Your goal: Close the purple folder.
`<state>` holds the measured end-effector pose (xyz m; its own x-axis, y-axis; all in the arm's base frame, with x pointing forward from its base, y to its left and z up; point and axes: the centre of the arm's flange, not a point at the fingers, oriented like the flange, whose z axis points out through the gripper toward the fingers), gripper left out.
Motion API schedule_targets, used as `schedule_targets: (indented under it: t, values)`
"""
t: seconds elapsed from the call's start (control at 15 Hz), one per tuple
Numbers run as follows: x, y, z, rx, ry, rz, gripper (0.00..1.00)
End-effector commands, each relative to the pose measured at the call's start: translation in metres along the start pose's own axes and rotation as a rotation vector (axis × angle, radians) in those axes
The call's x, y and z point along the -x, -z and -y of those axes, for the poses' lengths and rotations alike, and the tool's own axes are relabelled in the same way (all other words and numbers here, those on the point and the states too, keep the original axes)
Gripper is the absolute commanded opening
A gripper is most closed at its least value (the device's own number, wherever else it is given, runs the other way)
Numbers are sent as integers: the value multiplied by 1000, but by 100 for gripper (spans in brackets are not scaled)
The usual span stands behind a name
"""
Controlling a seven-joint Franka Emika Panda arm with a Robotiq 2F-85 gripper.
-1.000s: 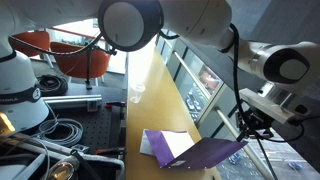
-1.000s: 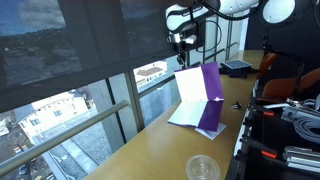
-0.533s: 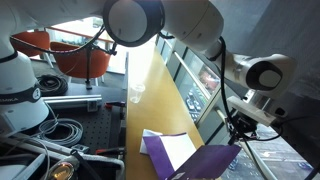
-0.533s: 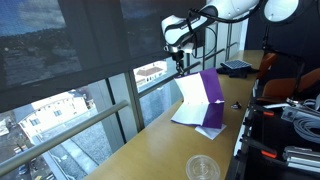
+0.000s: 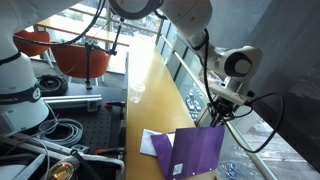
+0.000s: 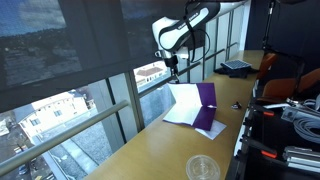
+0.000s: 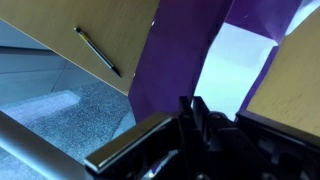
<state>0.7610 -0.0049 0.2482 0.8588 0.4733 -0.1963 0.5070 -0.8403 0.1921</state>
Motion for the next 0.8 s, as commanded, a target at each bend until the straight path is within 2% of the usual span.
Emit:
schedule_targets:
  t: [0.0, 0.27, 0.4, 0.53, 0.73]
  values:
    - [40, 11, 73, 1, 49, 22, 40]
    - [47, 36, 115, -36, 64, 46, 70]
    - [60, 58, 118, -67, 36, 42, 84]
    - [83, 83, 111, -140, -31, 33, 99]
    - [125, 114, 97, -236, -174, 26, 100]
